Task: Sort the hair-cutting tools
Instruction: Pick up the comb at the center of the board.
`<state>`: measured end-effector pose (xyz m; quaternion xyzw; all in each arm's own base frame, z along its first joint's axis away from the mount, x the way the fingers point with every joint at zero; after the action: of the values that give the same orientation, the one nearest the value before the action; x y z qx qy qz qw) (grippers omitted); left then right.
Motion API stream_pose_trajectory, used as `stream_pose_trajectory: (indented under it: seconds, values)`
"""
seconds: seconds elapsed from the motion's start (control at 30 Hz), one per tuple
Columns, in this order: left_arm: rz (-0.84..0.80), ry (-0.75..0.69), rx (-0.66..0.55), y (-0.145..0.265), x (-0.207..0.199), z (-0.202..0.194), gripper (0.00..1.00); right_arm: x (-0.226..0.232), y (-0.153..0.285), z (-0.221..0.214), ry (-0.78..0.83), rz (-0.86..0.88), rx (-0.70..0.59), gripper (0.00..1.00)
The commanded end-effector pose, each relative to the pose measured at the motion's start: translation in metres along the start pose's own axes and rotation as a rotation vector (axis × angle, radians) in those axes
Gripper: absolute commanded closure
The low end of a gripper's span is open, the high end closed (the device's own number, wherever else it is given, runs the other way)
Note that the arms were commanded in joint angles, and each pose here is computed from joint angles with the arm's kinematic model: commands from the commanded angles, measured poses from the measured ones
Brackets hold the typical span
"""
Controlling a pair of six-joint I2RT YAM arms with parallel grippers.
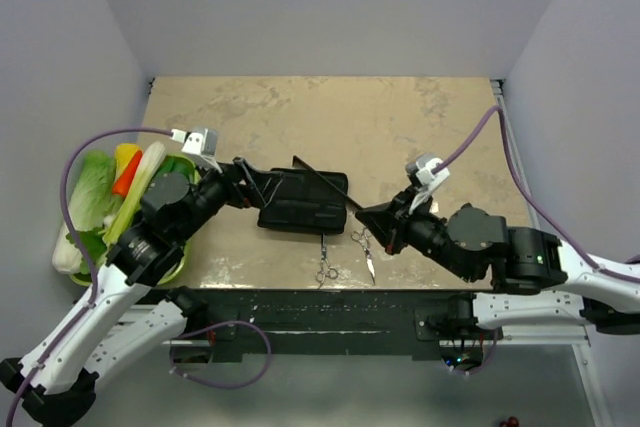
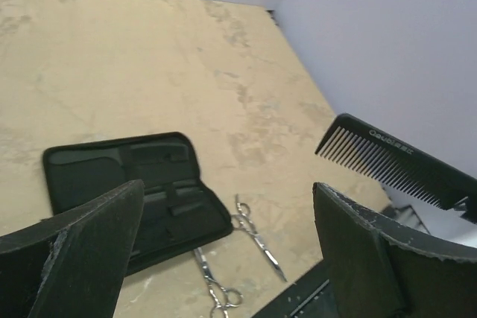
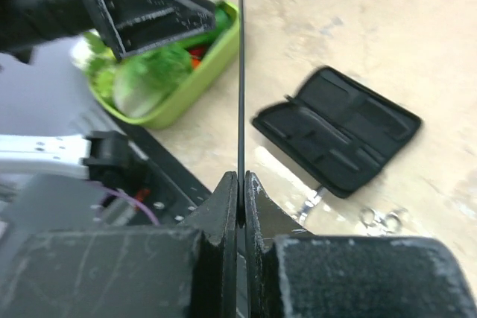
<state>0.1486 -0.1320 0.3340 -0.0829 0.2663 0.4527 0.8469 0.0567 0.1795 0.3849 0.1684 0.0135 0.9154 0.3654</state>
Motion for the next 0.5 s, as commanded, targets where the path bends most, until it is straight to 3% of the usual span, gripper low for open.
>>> stream_pose_trajectory:
  seconds: [0.0,0.17,0.47]
  values:
    - [0.17,-0.08,-0.011,-0.017,0.016,0.003,0.01,-0.009,-0.014,0.005,0.091,-0.182,0.041,1.0]
    - [0.224,-0.092,0.072,-0.063,0.03,-0.019,0.01,-0.034,-0.059,-0.008,0.096,-0.205,0.194,1.0]
    - [0.208,-0.031,0.116,-0.111,0.051,-0.063,0.01,-0.1,-0.109,-0.008,0.033,-0.295,0.282,1.0]
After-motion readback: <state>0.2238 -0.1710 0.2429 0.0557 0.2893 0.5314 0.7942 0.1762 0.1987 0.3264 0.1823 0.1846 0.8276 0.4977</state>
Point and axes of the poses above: each gripper's point midway between its finger pads, its own y axis back along the fingers, its own x axis along the line the jaws close on, z = x × y, the point moved 9 cm from there along y, back along the fingers, and after that the axes turned 2 degrees about y, right-handed, at the moved point
